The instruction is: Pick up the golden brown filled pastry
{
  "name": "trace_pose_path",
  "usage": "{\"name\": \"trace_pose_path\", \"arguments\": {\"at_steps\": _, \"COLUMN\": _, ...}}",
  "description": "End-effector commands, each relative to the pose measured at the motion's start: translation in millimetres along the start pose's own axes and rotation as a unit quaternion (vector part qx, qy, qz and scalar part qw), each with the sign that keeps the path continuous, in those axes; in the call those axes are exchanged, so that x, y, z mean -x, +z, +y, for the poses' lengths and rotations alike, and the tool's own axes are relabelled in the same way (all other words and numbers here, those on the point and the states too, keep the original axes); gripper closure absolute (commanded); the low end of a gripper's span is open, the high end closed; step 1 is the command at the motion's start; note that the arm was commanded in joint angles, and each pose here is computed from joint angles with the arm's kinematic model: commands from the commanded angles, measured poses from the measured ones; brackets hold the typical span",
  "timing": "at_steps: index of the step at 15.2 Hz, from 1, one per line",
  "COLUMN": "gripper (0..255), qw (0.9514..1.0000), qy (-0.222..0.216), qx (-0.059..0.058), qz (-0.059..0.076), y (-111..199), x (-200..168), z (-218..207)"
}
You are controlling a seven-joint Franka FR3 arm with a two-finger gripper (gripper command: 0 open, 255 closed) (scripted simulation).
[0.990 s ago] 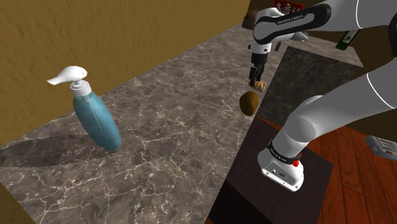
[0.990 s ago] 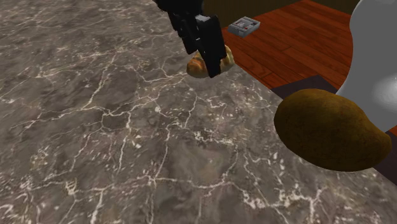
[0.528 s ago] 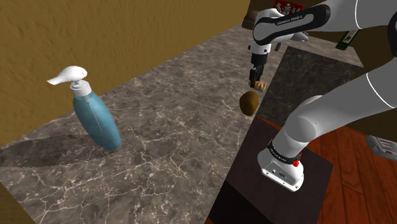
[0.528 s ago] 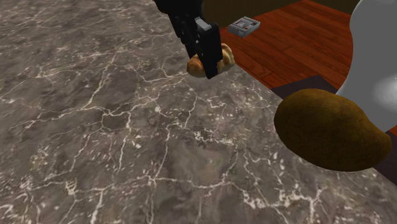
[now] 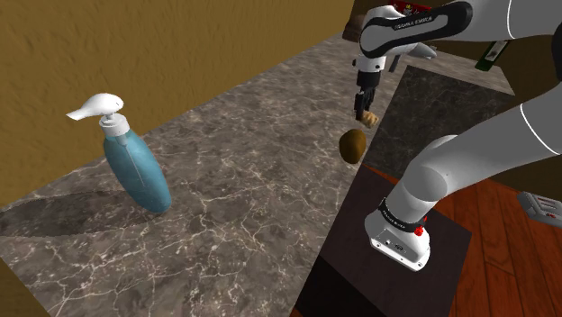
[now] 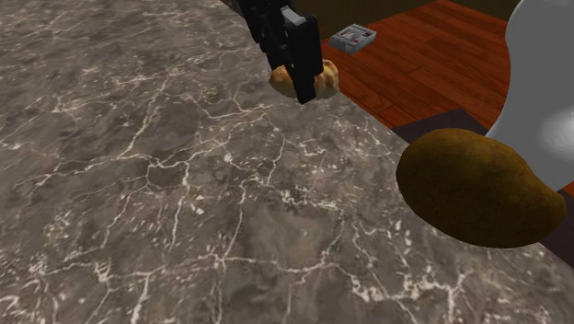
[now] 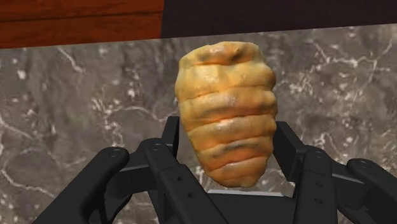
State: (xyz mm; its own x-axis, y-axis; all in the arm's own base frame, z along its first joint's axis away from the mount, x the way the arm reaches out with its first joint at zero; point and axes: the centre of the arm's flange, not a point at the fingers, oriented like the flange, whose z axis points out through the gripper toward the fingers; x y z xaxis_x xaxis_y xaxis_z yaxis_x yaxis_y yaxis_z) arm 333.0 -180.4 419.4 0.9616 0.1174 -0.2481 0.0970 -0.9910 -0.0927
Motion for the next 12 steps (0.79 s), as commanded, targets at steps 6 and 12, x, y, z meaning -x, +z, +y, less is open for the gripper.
{"name": "trace_pose_path", "arguments": {"at_steps": 6, "gripper": 255, "qw": 1.0000, "qy": 0.000, "qx": 0.000, "qz": 0.000, "y": -35.1, "x": 9.6, "z": -3.9}}
{"name": "trace_pose_path", "arguments": {"at_steps": 12, "gripper": 255, "qw": 1.0000, "qy": 0.000, "qx": 0.000, "qz": 0.000, "y": -61.4, "x": 16.4, "z": -6.4}}
